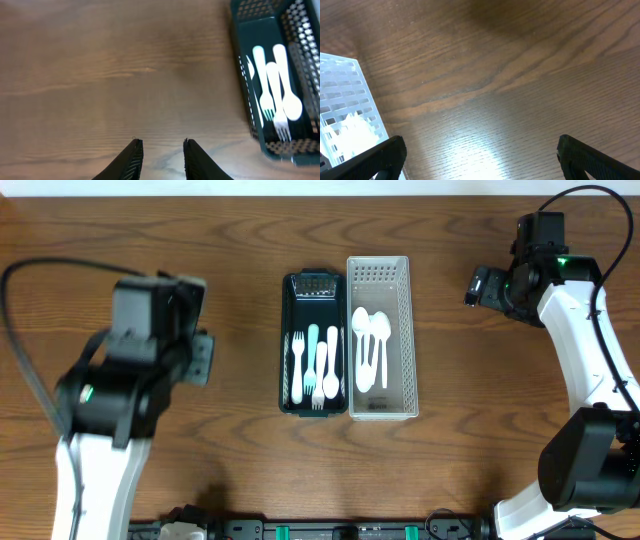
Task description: Pack container
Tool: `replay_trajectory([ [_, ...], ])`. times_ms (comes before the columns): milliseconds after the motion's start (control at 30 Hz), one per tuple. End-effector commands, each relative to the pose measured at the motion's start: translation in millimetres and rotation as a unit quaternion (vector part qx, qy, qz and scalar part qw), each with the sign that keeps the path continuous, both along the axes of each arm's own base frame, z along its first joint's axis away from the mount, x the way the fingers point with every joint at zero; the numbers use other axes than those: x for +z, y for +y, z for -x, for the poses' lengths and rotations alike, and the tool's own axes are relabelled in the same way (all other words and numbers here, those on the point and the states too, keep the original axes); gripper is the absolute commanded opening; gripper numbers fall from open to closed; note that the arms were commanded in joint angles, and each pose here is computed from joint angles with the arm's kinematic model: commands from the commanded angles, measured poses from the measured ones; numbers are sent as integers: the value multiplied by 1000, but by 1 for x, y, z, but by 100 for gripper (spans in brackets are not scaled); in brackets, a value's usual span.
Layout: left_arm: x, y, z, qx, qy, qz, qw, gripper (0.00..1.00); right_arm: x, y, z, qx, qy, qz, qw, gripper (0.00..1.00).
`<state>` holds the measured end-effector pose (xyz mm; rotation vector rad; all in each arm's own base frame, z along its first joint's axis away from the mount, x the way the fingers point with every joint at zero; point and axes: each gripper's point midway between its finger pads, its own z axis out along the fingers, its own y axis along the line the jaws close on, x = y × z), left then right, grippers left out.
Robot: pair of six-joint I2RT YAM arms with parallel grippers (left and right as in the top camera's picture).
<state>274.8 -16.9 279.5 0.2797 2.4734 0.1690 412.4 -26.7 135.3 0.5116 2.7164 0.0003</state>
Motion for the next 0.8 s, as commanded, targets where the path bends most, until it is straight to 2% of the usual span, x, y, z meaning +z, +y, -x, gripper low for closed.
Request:
replay_trajectory([
  [0,14,6,16,-29,-20,-32,999,41,9,-2,-3,-1,-13,1,1000,99],
  [67,14,8,29,-37,-11,-39,998,45,9,-2,-3,-1,-13,1,1000,99],
  [133,9,9,38,-40,6,-42,998,55,9,-2,-3,-2,-13,1,1000,99],
  [167,7,10,42,-40,14,-43,998,66,10,-2,-3,-2,-13,1,1000,99],
  [200,5,10,43,-41,19,-44,998,98,9,-2,-3,-2,-13,1,1000,99],
  [767,1,11,49,-41,34,-45,998,98,9,-2,-3,-2,-13,1,1000,99],
])
